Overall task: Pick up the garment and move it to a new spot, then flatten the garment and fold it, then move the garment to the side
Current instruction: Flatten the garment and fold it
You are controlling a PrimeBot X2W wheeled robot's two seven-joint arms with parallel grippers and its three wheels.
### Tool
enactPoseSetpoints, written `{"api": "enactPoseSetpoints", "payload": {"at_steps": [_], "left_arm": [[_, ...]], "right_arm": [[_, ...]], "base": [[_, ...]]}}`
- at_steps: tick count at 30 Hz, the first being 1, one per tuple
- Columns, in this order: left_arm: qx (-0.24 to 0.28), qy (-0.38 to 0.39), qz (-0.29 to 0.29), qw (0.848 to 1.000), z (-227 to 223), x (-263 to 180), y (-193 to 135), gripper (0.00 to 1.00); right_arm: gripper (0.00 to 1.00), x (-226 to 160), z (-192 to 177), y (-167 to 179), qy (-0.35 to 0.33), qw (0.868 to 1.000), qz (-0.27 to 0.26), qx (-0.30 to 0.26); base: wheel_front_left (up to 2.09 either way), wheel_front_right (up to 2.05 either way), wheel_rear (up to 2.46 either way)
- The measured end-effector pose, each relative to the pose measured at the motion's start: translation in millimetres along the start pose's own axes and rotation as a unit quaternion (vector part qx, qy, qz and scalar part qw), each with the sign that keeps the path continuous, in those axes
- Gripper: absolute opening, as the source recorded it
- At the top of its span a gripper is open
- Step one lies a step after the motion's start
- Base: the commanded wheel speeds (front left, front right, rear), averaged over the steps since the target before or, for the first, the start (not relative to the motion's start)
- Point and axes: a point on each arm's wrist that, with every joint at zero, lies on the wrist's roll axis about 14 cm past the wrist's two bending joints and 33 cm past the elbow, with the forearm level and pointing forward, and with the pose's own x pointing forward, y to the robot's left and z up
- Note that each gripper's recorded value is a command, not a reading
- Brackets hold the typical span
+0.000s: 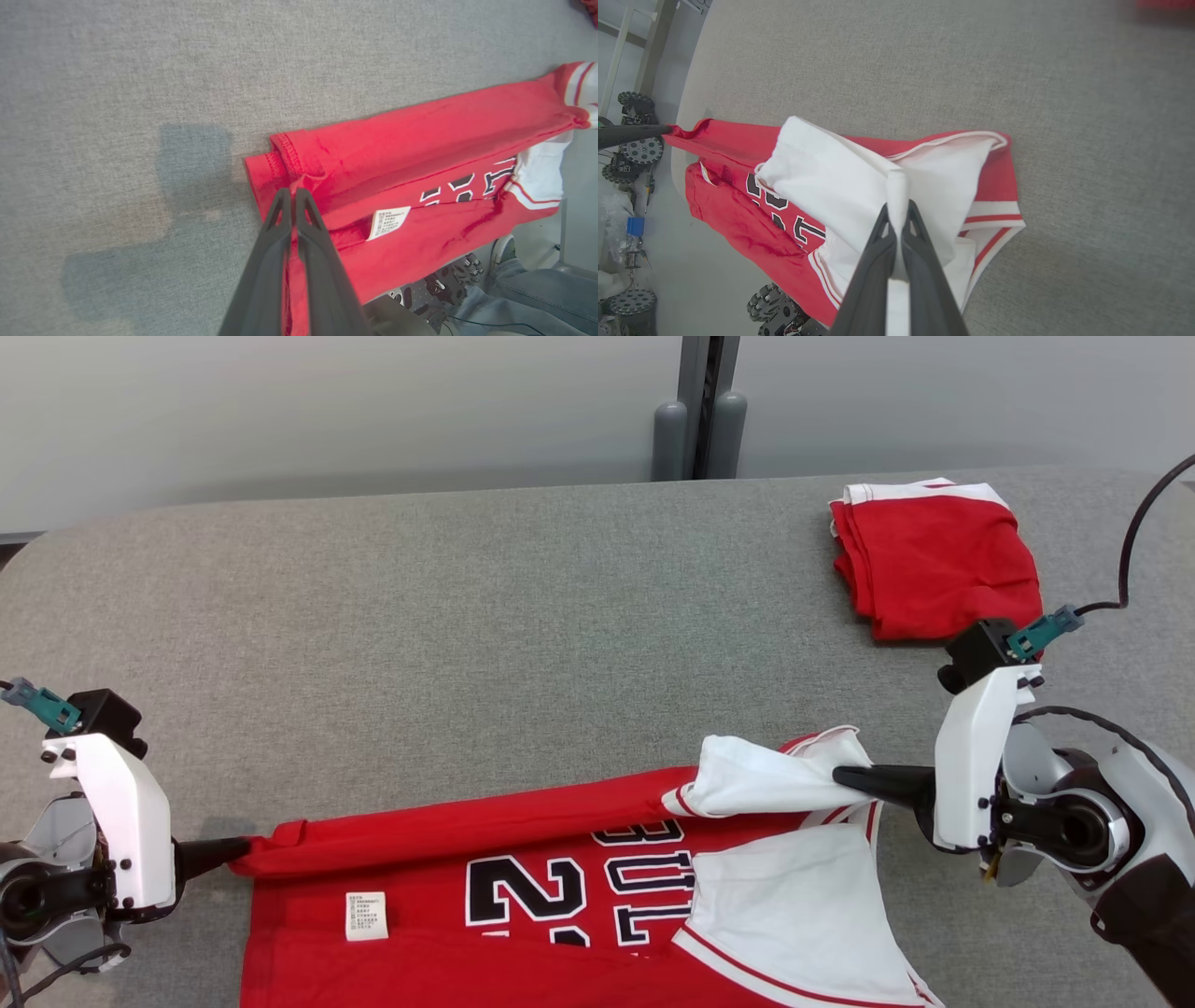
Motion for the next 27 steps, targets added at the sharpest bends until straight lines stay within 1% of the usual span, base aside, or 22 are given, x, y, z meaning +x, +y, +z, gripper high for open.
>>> {"api": "enactPoseSetpoints", "payload": {"at_steps": [6, 14, 20, 27], "left_arm": [[0.001, 0.008, 0.000, 1.000, -2.8, -3.3, -0.8, 0.00], [-0.003, 0.016, 0.001, 1.000, -11.6, -5.0, -1.3, 0.00], [-0.005, 0.025, 0.000, 1.000, -17.5, -3.8, -1.8, 0.00], [-0.005, 0.033, -0.002, 0.999, -23.1, -0.5, -3.9, 0.00]], "right_arm": [[0.00, -5.9, -5.9, 2.3, 0.001, 1.000, 0.003, -0.003], [0.00, -13.5, -24.6, 6.5, 0.022, 1.000, 0.009, -0.007], [0.00, -19.2, -44.3, -1.8, 0.046, 0.999, -0.003, 0.003], [0.00, -18.8, -58.1, 3.5, 0.059, 0.998, 0.003, 0.012]], "base": [[0.00, 0.00, 0.00], [0.00, 0.00, 0.00], [0.00, 0.00, 0.00], [0.00, 0.00, 0.00]]}}
